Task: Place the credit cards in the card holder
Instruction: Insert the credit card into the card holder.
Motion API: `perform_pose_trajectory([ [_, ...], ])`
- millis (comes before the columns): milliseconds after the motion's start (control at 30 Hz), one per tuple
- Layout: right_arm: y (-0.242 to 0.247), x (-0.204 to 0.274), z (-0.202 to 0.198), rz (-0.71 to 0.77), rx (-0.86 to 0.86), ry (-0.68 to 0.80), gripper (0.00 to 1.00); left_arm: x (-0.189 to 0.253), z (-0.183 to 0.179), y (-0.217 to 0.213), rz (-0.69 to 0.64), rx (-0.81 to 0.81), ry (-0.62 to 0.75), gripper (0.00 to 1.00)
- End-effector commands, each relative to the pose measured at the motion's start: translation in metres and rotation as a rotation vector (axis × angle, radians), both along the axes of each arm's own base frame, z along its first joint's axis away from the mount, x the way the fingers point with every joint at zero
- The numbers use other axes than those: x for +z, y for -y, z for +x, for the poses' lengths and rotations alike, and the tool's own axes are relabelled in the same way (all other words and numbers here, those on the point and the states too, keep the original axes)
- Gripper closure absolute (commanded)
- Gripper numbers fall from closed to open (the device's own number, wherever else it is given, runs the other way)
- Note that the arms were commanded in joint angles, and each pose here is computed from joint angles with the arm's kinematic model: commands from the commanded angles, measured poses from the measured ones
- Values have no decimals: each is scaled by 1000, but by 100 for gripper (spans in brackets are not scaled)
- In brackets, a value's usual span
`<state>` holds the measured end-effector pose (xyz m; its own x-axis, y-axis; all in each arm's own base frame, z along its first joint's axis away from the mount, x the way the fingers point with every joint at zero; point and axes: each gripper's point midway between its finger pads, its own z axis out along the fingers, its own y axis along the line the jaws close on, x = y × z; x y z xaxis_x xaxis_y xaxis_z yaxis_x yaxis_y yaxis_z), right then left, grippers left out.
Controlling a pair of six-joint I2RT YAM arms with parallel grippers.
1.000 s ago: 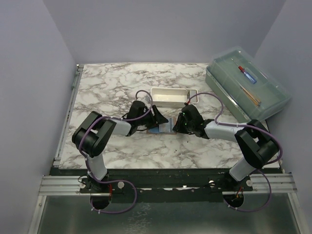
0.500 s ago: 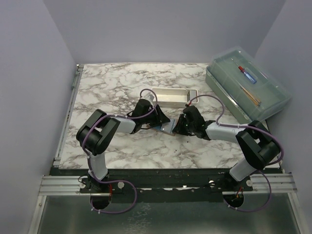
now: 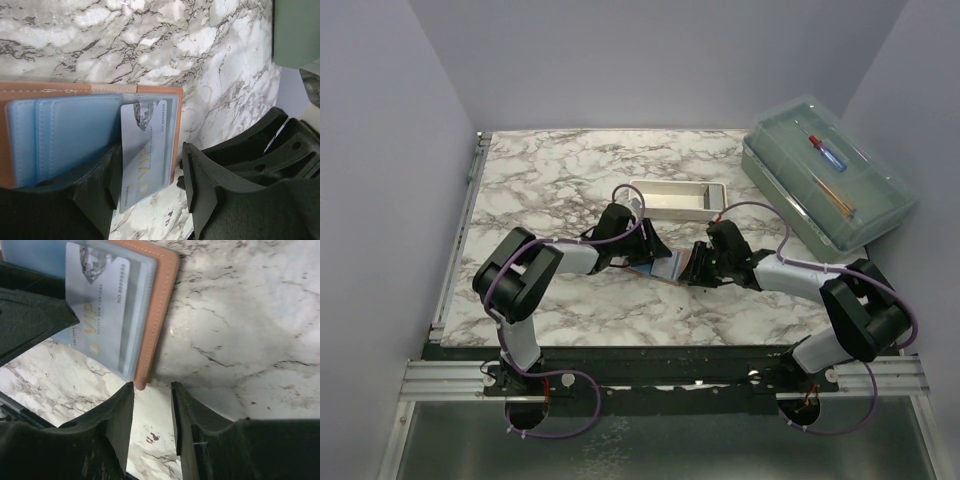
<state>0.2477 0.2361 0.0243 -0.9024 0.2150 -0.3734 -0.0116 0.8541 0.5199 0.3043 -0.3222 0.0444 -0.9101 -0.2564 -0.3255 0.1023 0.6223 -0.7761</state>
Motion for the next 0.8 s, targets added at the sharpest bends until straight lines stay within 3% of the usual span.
perform_pose_trajectory([
  [0,29,-18,-18,-61,-17,-106,58,-28,-31,-14,153,-72,-76,45],
  [200,23,-24,-7,30,-4,-120,60,-29,-36,-6,229,-114,-52,44],
  [400,5,-20,3,123,16,-118,71,-24,-60,35,139,-193,-96,44],
  [600,28,-25,-3,65,-19,-116,72,-18,-45,0,354,-153,-23,35],
  [767,32,-29,-4,44,-19,-119,71,-17,-44,-10,402,-130,-8,33],
])
